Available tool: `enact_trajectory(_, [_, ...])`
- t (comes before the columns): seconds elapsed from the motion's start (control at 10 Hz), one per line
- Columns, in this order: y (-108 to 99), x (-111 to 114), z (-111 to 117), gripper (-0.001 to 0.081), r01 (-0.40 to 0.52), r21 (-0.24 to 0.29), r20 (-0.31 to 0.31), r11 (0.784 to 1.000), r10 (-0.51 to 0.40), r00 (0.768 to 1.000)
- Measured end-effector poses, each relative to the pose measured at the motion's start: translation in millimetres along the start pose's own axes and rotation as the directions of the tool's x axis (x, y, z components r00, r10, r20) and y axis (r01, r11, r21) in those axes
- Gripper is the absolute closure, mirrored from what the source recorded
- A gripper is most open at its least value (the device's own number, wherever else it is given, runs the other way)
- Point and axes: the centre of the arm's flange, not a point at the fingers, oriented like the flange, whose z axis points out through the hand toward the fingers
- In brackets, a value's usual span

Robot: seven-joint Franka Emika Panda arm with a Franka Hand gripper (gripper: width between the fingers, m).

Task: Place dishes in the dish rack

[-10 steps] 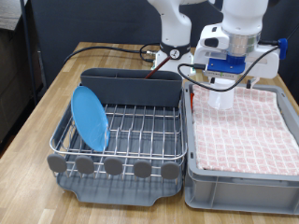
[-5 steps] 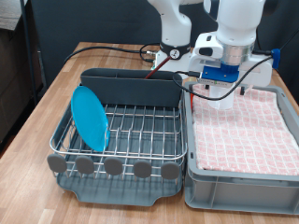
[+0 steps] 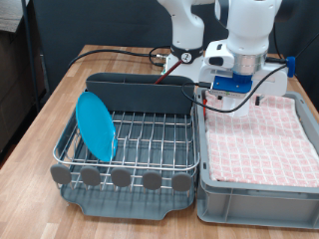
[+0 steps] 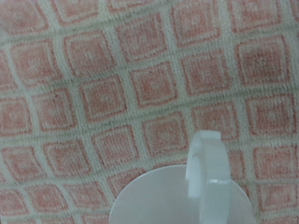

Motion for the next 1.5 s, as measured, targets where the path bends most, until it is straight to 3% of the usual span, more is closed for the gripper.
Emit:
enact_trajectory(1.0, [13,17,30,0.0004,-0.039,-0.029,0.016,0.999,0.040,0.999])
enact_trajectory(1.4, [15,20,33,0.0004,-0.037,0.006,0.038,0.999,0.037,0.999])
enact_trajectory(1.5, [15,20,32,0.0093,-0.038,0.013,0.043,0.999,0.037,0.998])
